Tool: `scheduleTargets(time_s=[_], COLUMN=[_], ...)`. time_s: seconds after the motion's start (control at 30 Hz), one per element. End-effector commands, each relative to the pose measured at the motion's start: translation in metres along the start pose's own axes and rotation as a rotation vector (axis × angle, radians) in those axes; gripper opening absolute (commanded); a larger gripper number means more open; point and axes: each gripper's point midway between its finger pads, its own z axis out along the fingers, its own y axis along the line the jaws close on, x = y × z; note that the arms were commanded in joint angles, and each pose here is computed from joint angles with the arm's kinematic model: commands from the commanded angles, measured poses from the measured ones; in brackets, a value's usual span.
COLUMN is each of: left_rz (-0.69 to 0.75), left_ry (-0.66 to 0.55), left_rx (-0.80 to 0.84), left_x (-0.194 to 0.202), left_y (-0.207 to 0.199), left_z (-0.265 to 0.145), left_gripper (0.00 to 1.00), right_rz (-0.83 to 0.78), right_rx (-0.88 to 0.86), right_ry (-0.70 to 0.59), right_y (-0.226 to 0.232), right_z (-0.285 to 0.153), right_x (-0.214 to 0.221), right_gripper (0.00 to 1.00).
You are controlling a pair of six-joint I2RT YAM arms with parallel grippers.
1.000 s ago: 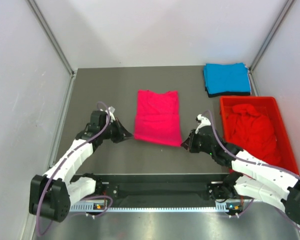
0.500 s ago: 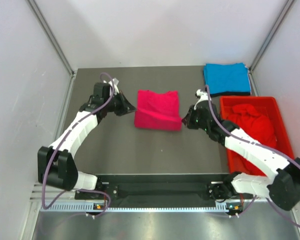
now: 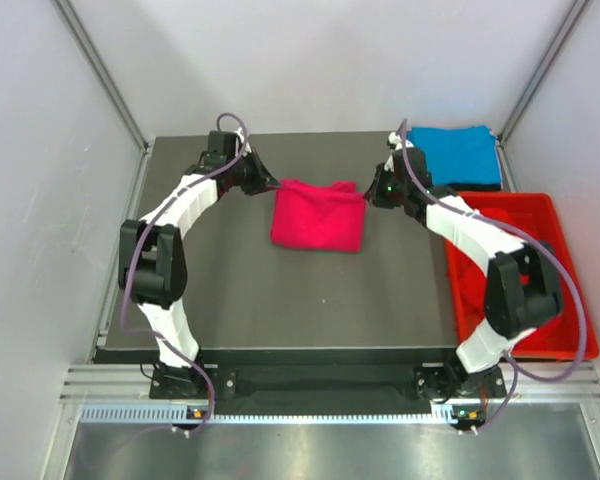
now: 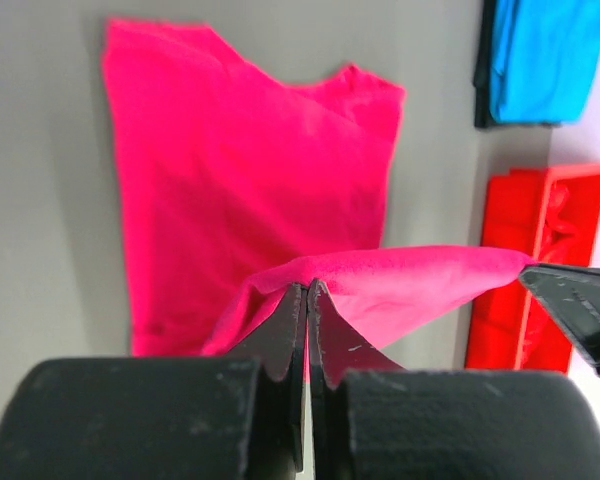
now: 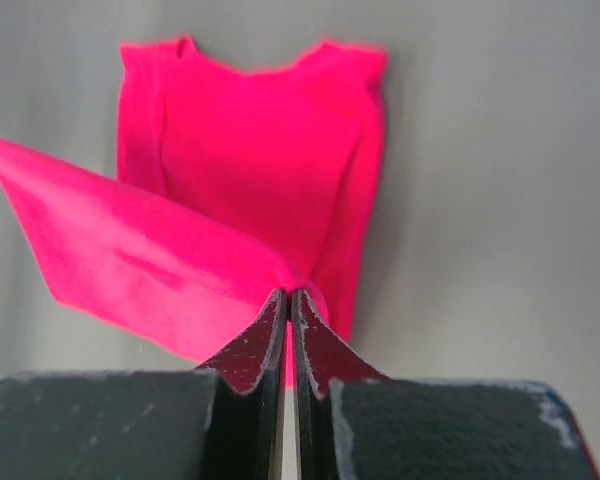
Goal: Fold and stack the t-shirts
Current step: Fold the tshirt
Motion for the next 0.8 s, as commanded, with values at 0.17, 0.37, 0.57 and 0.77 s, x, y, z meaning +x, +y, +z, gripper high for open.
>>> scheduleTargets(time_s=[0.17, 0.37, 0.57, 0.77], left_rz=[0.011, 0.013, 0.019, 0.038], left_ry=[-0.157, -0.197, -0.22, -0.194], left_rx=[0.081, 0.121, 0.184, 0.23], left_x=[-0.075, -0.099, -0.117, -0.118], left_y=[-0.001, 0.014, 0.028, 0.034], left_z=[0.031, 0.054, 0.077, 0.096], left_gripper=[0.0, 0.0, 0.0, 0.03], right_rz=[-0.052, -0.064, -0.037, -0.005], right_rx=[-0.132, -0.151, -0.131, -0.096], right_ry=[-0.067, -0.062, -0.051, -0.052], right_y=[0.015, 0.009, -0.009, -0.028], right_z=[0.046, 0.082, 0.115, 0.137], right_x=[-0.068, -0.076, -0.074, -0.072], right_gripper=[0.0, 0.0, 0.0, 0.0])
